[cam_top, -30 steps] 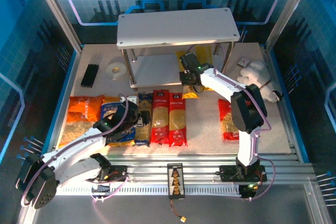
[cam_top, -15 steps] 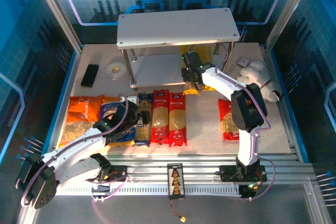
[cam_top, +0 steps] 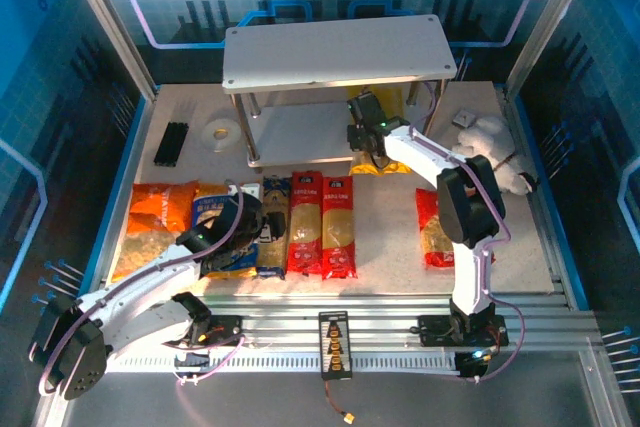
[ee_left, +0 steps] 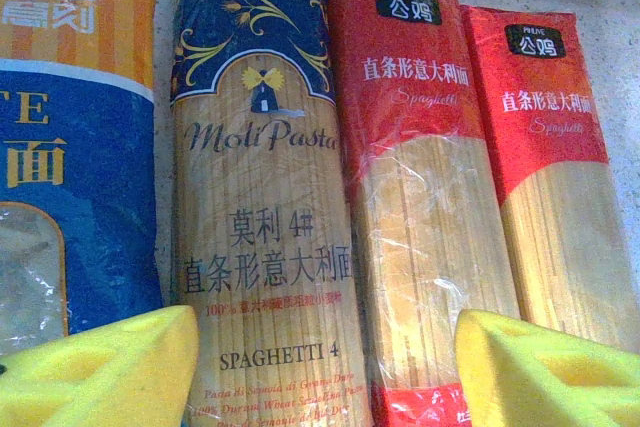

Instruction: Place and organize the pasta boxes and bags onto the shelf

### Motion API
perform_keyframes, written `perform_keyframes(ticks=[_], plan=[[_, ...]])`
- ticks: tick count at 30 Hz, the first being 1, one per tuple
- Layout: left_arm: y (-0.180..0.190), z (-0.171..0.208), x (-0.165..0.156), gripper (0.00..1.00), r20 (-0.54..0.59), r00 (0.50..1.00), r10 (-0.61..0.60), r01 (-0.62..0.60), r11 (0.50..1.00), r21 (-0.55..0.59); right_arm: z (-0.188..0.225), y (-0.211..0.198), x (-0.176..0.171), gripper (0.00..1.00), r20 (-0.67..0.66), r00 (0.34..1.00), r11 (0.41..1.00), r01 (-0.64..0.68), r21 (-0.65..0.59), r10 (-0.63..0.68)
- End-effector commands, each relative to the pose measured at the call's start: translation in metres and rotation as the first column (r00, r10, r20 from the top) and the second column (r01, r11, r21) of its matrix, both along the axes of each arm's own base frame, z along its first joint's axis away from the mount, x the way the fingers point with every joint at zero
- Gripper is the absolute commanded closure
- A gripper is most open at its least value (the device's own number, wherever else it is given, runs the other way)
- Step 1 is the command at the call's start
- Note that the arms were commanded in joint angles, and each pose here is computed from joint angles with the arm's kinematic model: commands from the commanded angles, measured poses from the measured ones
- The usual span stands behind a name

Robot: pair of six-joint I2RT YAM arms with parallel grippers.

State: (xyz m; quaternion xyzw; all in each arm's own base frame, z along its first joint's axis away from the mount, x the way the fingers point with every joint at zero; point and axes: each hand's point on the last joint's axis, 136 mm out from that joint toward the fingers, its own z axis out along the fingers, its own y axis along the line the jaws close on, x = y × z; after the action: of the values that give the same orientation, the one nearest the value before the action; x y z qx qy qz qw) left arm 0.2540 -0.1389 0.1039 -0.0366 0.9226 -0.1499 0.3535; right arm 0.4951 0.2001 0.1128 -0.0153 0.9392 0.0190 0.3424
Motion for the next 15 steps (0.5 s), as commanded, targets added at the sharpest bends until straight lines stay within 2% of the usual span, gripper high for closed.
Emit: perform_keyframes(ticks=[1,6,11,12,13,15], plan=[[0.002,0.007,0.001,0.28,0.024,1.0,-0.006,0.005,1.0,0.024,0.013,-0.003,0.028,0.75,0.099,0.994,0.999,0.037,0.012,-0.038],[0.002,0.007,0.0,0.28,0.023,1.0,-0.01,0.009,1.0,0.023,0.006,-0.006,0.026,0.64,0.083,0.995,0.999,0.052,0.016,-0.053],[0.001,0.007,0.0,0.27,0.023,1.0,-0.012,0.011,1.0,0.018,0.002,-0.01,0.024,0.57,0.071,0.996,0.998,0.06,0.014,-0.061],[0.001,0.007,-0.001,0.21,0.021,1.0,-0.012,0.012,1.0,0.017,0.003,-0.01,0.024,0.56,0.07,0.996,0.998,0.06,0.017,-0.061],[0.0,0.007,-0.001,0.21,0.022,1.0,-0.017,0.016,1.0,0.013,0.002,-0.01,0.023,0.54,0.068,0.996,0.998,0.059,0.02,-0.061],[-0.002,0.008,-0.001,0.2,0.023,0.999,-0.027,0.027,1.0,0.005,0.002,-0.009,0.02,0.41,0.062,0.997,0.998,0.05,0.035,-0.052]])
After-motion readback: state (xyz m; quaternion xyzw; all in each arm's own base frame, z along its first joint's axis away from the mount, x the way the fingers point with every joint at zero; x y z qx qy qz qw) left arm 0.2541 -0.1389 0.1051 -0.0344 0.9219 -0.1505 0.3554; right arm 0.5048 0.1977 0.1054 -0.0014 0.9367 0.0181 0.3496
